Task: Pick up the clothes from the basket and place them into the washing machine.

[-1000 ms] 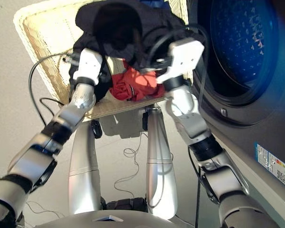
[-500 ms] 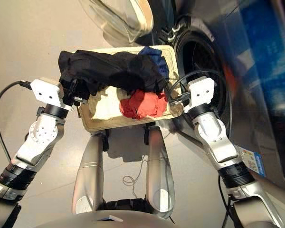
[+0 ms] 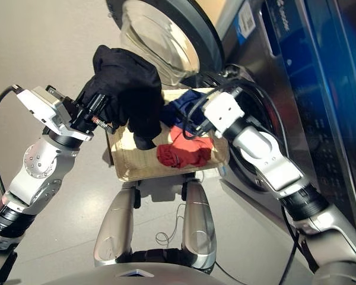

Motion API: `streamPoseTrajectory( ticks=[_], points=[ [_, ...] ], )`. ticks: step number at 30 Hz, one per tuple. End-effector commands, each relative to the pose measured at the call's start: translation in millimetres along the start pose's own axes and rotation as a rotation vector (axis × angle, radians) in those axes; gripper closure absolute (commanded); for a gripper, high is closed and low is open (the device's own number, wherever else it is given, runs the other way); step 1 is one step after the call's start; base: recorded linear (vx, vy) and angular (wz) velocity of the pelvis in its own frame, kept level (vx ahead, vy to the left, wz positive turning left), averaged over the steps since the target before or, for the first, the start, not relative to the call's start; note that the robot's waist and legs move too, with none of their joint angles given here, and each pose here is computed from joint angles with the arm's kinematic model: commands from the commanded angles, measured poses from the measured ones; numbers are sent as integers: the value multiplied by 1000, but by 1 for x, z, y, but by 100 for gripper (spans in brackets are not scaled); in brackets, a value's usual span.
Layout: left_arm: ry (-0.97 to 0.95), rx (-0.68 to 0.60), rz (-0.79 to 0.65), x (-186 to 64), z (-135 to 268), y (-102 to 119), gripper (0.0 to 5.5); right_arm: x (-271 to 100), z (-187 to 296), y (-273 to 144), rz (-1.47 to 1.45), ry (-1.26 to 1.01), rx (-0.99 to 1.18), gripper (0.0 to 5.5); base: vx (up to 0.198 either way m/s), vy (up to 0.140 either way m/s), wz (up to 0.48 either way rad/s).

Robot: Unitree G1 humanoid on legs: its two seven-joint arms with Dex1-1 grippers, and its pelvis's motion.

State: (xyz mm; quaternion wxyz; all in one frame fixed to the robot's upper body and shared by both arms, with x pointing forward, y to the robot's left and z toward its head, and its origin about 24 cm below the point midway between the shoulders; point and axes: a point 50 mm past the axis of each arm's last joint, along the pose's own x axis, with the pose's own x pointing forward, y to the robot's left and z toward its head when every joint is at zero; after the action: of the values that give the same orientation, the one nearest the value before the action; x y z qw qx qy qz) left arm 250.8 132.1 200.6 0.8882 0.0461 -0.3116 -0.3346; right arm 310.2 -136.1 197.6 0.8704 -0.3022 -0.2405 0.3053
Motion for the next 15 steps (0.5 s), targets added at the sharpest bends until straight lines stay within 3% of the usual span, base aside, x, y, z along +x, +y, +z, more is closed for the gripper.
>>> streamPoseTrajectory(
  ticks=[1, 15],
  points=[
    [-200, -80, -78, 6, 29, -23, 550, 12, -1, 5, -25, -20, 19, 0, 0, 0, 0],
    [-177, -144, -88, 12, 20, -32, 550, 48, -48, 32, 57, 238, -38, 0, 0, 0, 0]
  ],
)
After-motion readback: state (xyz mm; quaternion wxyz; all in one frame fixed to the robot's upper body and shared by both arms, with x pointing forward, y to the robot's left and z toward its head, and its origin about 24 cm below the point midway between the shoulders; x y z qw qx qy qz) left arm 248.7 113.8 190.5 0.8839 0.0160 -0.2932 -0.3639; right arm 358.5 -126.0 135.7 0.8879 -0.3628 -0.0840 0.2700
